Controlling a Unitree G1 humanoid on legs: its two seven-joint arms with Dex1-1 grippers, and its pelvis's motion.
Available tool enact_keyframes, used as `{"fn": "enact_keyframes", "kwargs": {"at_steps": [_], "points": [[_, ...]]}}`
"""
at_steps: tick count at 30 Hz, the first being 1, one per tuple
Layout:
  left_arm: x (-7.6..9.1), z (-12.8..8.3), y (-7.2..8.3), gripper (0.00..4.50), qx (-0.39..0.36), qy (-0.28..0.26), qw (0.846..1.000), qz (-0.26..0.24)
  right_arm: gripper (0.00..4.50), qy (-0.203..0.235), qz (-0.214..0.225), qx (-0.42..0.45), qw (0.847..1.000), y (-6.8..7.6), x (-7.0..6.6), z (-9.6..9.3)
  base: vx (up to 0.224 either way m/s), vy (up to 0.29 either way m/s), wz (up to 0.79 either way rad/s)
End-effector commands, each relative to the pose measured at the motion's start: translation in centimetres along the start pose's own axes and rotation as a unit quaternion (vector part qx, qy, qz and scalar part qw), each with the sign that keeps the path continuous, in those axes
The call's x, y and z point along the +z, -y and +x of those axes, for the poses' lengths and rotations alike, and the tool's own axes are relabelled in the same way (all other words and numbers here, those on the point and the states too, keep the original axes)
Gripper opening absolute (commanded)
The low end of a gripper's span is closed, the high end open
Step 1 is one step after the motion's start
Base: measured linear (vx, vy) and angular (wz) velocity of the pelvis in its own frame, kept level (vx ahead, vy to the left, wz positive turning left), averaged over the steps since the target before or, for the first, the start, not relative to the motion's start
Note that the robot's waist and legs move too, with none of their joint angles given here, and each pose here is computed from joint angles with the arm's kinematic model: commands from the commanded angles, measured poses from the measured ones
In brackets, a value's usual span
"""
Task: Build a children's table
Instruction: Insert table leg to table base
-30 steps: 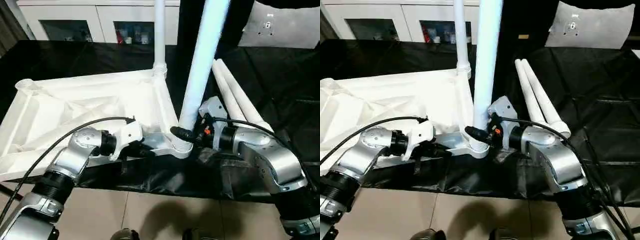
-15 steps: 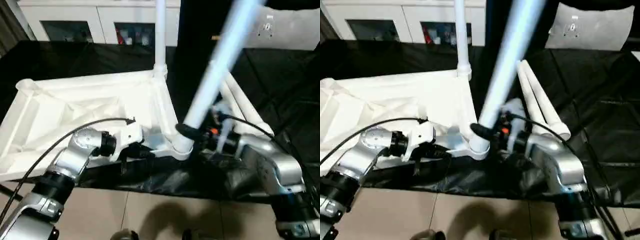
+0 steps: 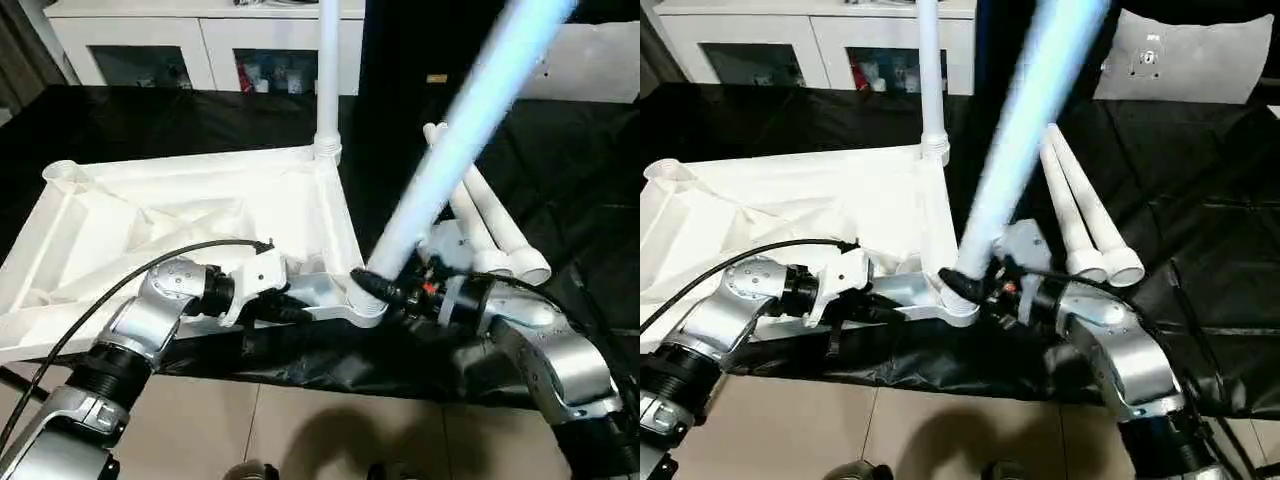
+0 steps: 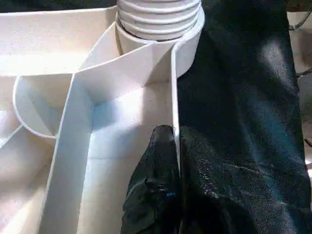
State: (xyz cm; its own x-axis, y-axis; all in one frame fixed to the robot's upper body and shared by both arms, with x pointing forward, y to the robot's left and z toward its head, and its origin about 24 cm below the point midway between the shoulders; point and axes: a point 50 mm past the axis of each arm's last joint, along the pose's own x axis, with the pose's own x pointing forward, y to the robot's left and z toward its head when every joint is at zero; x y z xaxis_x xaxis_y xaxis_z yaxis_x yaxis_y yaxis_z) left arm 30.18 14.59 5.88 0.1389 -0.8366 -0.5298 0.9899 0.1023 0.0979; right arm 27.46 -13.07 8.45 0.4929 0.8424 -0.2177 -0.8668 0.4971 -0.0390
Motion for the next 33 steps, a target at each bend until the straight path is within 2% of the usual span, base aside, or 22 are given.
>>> {"fn": "enact_keyframes", "kwargs": {"at_steps": [1, 3, 8, 14, 18, 22, 26, 30, 31, 32, 33], "points": [[0.1, -0.1, 0.1, 0.00, -0.018, -0.013, 1.000, 0.015, 1.90, -0.095, 0.047, 0.038, 0.994, -1.5, -4.1, 0.1, 0.000, 0.000, 0.00], [0.4, -0.1, -0.2, 0.00, -0.033, -0.016, 0.999, 0.025, 1.90, -0.123, 0.042, 0.095, 0.987, -2.2, -4.6, 0.4, 0.000, 0.000, 0.00], [1.6, 0.0, -1.1, 0.00, -0.047, -0.015, 0.998, 0.050, 1.89, -0.155, 0.059, 0.169, 0.972, -3.6, -5.4, 0.3, 0.000, 0.000, 0.00], [3.1, -0.6, -2.7, 0.00, -0.042, -0.018, 0.996, 0.073, 1.89, -0.160, 0.077, 0.211, 0.961, -5.3, -5.4, 0.1, 0.000, 0.000, 0.00], [3.3, -1.2, -3.6, 0.00, -0.026, -0.032, 0.996, 0.080, 1.89, -0.150, 0.077, 0.211, 0.963, -5.6, -5.1, 0.6, 0.000, 0.000, 0.00], [2.9, -1.8, -4.0, 0.00, -0.013, -0.036, 0.997, 0.074, 1.89, -0.145, 0.071, 0.198, 0.967, -5.6, -5.0, 0.9, 0.000, 0.000, 0.00], [1.2, -3.1, -3.6, 0.00, 0.033, -0.034, 0.998, 0.035, 1.89, -0.130, 0.062, 0.130, 0.981, -4.9, -4.9, 1.8, 0.000, 0.000, 0.00], [0.3, -3.8, -3.2, 0.00, 0.076, -0.030, 0.997, 0.007, 1.89, -0.116, 0.062, 0.082, 0.988, -4.3, -4.8, 2.3, 0.000, 0.000, 0.00], [0.1, -4.0, -2.9, 0.00, 0.090, -0.027, 0.996, -0.003, 1.89, -0.113, 0.065, 0.065, 0.989, -4.1, -4.8, 2.5, 0.000, 0.000, 0.00], [0.0, -4.3, -1.7, 0.00, 0.121, -0.012, 0.992, -0.031, 1.89, -0.107, 0.070, 0.016, 0.992, -3.3, -4.7, 2.7, 0.000, 0.000, 0.00], [0.1, -4.3, -1.3, 0.00, 0.127, -0.008, 0.991, -0.038, 1.89, -0.105, 0.072, 0.002, 0.992, -3.0, -4.6, 2.8, 0.000, 0.000, 0.00]]}}
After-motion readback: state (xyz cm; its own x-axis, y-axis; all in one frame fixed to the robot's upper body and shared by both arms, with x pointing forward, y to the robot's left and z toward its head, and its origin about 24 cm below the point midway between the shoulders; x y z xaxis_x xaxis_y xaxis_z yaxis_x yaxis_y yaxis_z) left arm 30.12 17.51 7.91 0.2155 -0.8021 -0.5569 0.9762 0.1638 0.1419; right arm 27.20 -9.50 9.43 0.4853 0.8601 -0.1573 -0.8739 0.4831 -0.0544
